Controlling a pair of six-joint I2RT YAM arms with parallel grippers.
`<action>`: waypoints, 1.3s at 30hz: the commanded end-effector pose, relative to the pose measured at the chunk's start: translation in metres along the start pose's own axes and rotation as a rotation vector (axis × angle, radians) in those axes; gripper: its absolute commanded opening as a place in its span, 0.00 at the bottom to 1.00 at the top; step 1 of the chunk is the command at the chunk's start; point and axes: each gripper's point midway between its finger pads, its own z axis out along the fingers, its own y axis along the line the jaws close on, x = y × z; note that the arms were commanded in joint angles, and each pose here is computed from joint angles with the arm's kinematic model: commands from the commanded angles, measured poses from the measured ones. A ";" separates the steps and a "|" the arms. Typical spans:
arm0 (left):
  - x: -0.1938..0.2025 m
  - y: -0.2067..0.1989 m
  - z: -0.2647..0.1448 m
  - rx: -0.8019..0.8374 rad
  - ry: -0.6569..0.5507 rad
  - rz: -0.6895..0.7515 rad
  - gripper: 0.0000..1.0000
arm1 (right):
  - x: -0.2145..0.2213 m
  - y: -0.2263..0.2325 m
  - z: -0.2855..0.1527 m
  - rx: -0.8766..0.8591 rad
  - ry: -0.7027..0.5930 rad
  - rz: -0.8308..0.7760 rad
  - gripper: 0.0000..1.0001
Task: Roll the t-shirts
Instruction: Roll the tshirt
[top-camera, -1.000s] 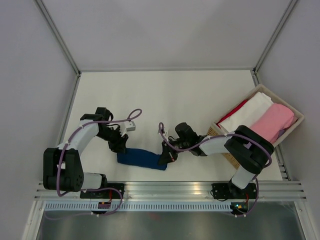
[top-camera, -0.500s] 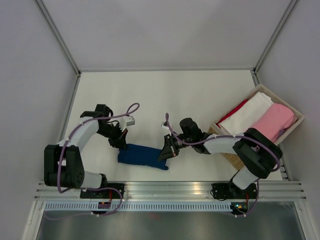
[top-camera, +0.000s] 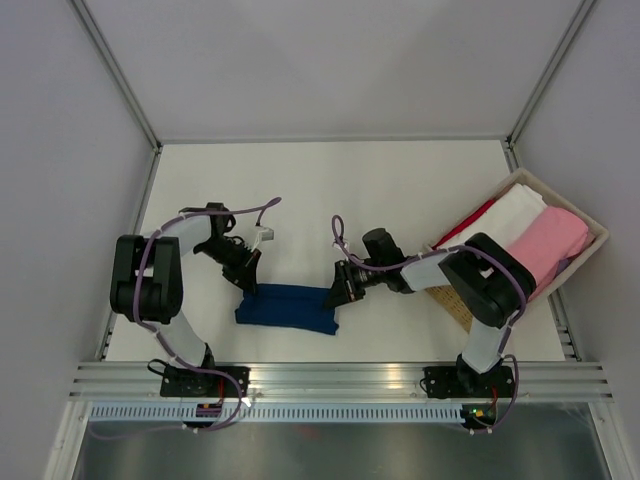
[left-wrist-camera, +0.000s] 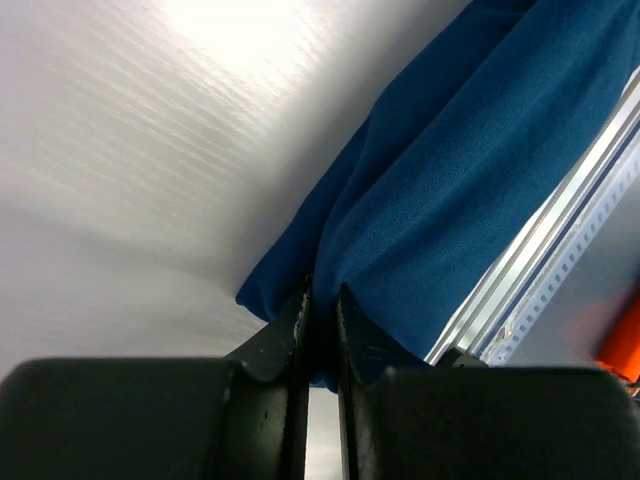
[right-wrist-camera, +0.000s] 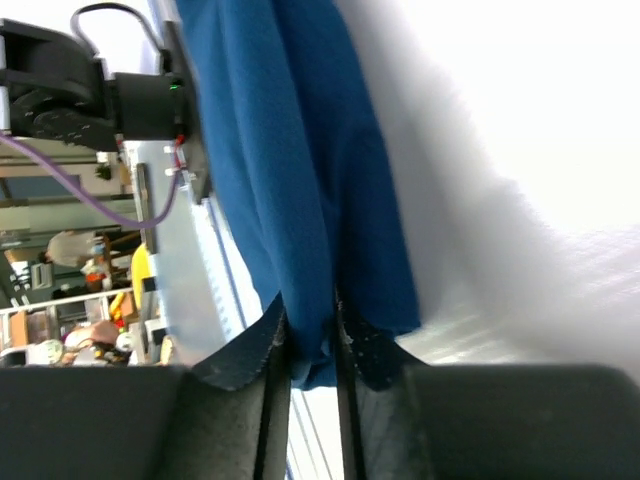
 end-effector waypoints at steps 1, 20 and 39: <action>-0.005 0.024 -0.007 -0.083 0.013 -0.023 0.17 | -0.001 -0.023 -0.003 0.083 0.010 -0.003 0.27; -0.008 0.025 -0.009 -0.088 0.007 -0.025 0.15 | -0.068 0.066 -0.034 0.651 -0.142 -1.014 0.55; -0.011 0.028 -0.019 -0.141 0.003 0.004 0.37 | -0.037 0.024 0.078 0.542 0.298 -1.227 0.98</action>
